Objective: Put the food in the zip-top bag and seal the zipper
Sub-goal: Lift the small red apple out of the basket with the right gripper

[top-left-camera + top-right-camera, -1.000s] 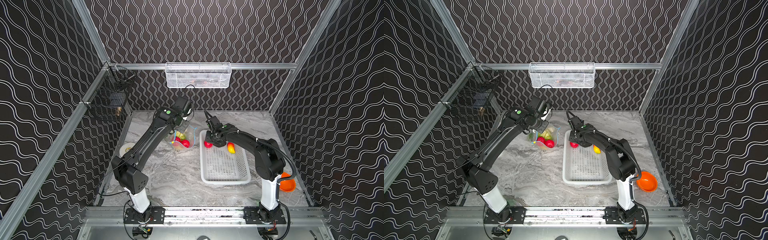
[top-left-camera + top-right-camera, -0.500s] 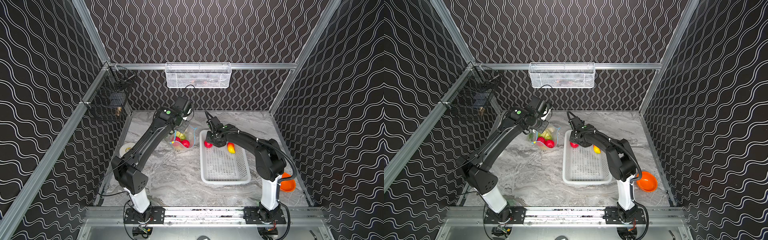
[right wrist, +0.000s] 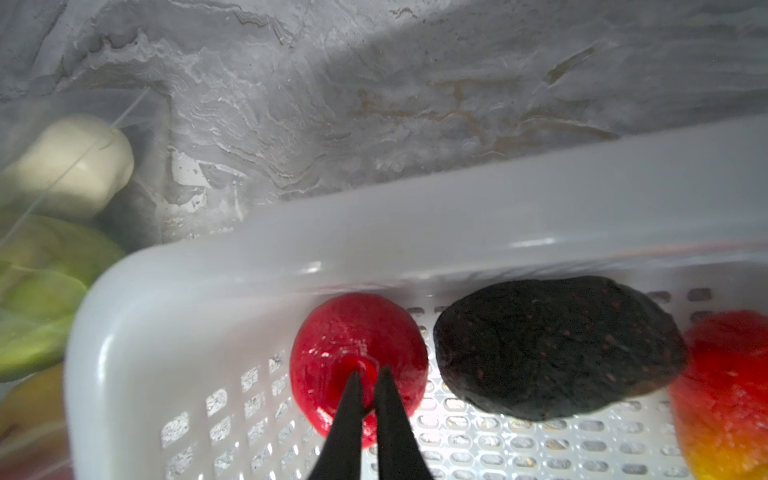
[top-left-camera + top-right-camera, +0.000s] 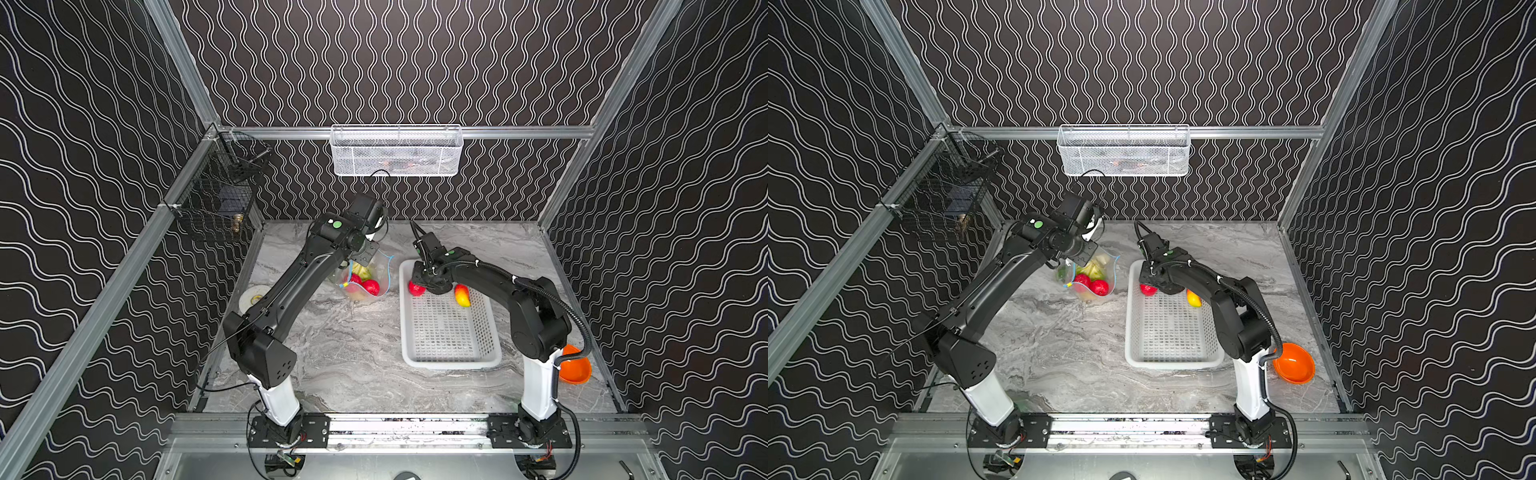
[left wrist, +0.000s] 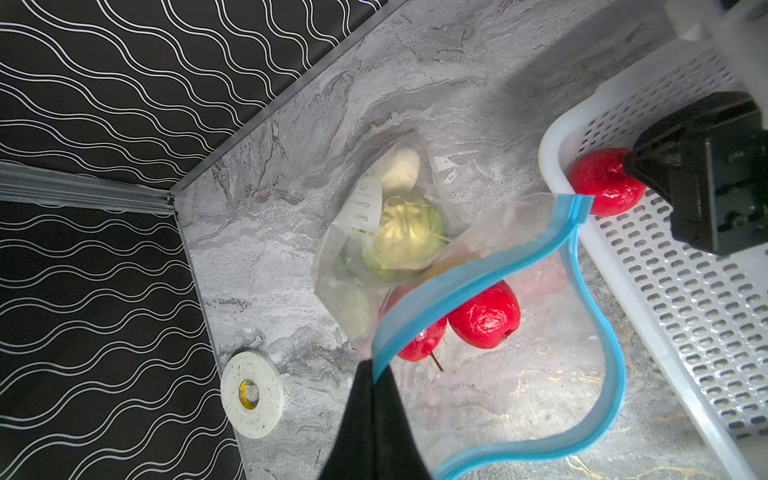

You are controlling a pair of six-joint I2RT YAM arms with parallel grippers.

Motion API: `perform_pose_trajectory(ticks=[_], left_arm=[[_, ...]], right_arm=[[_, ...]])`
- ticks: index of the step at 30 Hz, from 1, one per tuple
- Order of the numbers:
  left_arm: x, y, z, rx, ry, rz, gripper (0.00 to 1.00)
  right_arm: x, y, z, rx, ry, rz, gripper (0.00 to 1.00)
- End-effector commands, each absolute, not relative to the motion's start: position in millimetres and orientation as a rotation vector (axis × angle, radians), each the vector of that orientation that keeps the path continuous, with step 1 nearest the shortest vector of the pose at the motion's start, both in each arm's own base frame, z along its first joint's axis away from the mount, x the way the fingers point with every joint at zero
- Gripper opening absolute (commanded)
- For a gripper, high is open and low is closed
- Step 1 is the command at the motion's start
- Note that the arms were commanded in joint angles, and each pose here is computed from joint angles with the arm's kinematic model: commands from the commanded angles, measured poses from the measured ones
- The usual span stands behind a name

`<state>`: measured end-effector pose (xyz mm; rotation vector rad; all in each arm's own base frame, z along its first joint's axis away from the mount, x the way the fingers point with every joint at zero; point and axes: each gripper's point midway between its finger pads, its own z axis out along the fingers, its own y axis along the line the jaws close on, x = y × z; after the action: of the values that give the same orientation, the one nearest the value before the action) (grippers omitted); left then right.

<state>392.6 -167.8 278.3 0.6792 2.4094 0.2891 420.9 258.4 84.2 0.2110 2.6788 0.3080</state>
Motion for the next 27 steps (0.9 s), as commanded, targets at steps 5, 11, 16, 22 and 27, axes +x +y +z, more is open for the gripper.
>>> perform_pose_trajectory(ticks=[5,11,16,22,27], left_arm=[[396,-168,280,0.658,2.404,0.294,0.0],[397,-168,280,0.658,2.405,0.299,0.0],[396,-169,280,0.664,2.406,0.283,0.0],[394,-168,280,0.661,2.403,0.283,0.0],[393,-170,281,0.666,2.407,0.262,0.0]], right_arm=[[422,258,87,0.219,2.668,0.312,0.02],[420,257,96,0.218,2.632,0.345,0.0],[418,252,104,0.233,2.603,0.351,0.0],[416,249,126,0.251,2.517,0.422,0.0],[412,247,138,0.257,2.484,0.448,0.0]])
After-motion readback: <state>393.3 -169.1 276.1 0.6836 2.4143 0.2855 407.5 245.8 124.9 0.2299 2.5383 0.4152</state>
